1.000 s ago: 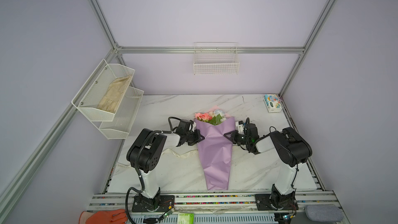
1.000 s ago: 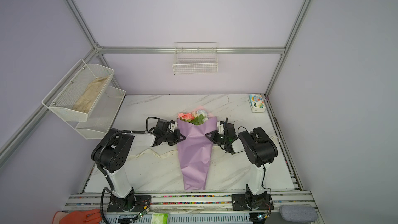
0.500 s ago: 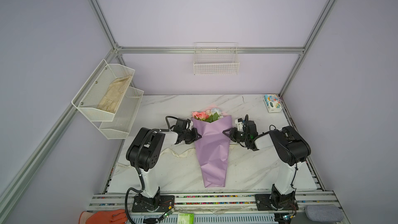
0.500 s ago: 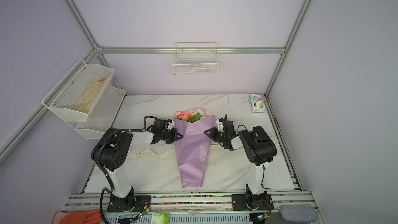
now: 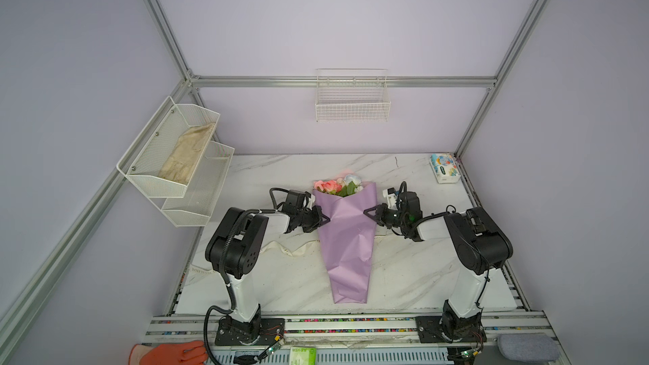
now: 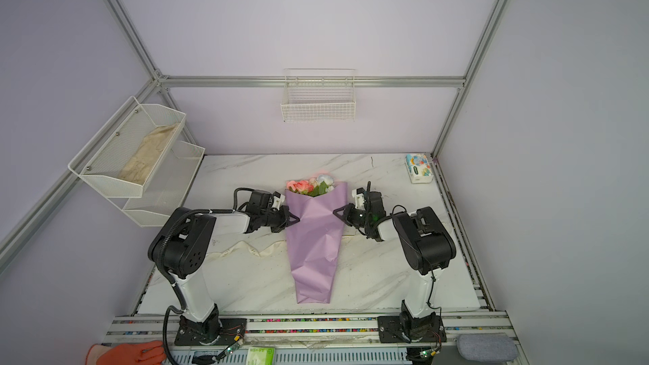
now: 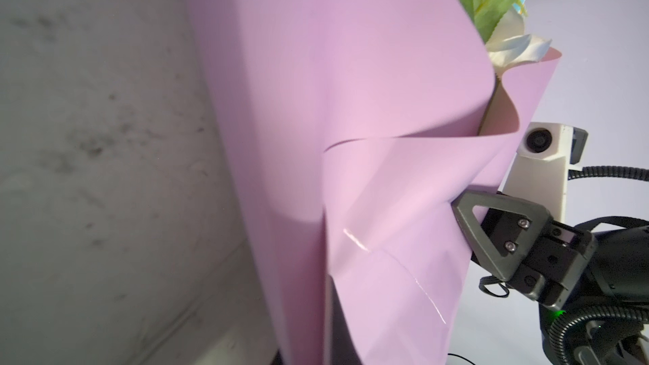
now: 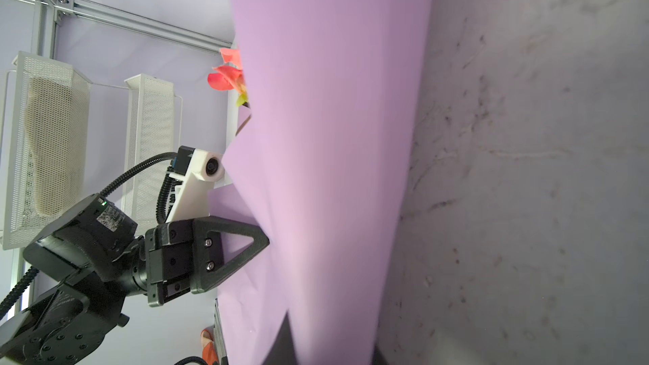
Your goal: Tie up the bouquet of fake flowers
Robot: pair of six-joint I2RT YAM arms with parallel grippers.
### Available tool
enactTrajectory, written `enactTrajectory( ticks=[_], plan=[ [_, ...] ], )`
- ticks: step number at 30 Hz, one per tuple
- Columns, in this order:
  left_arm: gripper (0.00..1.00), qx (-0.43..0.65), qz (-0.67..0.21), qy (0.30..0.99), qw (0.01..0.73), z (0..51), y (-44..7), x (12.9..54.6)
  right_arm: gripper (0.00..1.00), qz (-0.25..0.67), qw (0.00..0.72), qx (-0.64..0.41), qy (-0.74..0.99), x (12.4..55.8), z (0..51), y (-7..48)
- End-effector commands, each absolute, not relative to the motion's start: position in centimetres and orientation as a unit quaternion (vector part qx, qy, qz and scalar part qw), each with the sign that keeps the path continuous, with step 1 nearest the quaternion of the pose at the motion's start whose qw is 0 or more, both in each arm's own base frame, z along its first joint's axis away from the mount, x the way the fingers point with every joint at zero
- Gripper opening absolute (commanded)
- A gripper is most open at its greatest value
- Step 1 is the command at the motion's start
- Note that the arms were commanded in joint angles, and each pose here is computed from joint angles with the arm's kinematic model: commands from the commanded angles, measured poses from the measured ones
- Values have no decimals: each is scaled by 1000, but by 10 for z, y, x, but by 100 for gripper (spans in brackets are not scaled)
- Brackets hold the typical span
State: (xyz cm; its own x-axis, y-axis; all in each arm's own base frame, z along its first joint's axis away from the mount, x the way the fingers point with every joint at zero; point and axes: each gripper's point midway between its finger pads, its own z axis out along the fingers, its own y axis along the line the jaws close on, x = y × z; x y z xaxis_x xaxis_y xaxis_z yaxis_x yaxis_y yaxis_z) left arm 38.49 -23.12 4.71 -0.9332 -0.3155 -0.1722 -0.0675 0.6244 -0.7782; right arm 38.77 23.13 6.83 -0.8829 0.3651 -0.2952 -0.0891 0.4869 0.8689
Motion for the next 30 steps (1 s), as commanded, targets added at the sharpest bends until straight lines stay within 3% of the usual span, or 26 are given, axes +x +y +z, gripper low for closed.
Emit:
enactTrajectory(
  ticks=[1,10,17,19,22,24,26,30],
  plan=[
    [0,-77,-461,861,199,100,-246,419,15,512,241,77,821,396,87,231],
    [1,-90,-450,868,189,80,-245,425,15,504,244,93,824,406,78,223],
    [6,-98,-435,877,179,66,-240,417,18,484,223,110,839,407,54,218],
    [12,-97,-429,880,180,66,-237,416,18,480,222,110,841,406,52,217],
    [19,-89,-417,885,186,72,-234,414,27,476,226,112,842,406,59,215],
    [36,-89,-395,895,190,76,-228,411,36,464,232,113,848,408,65,210],
    [40,-92,-360,908,194,77,-216,407,47,439,240,117,858,407,69,202],
    [63,-109,-288,931,198,74,-187,388,69,376,290,154,867,400,85,172]
  ],
)
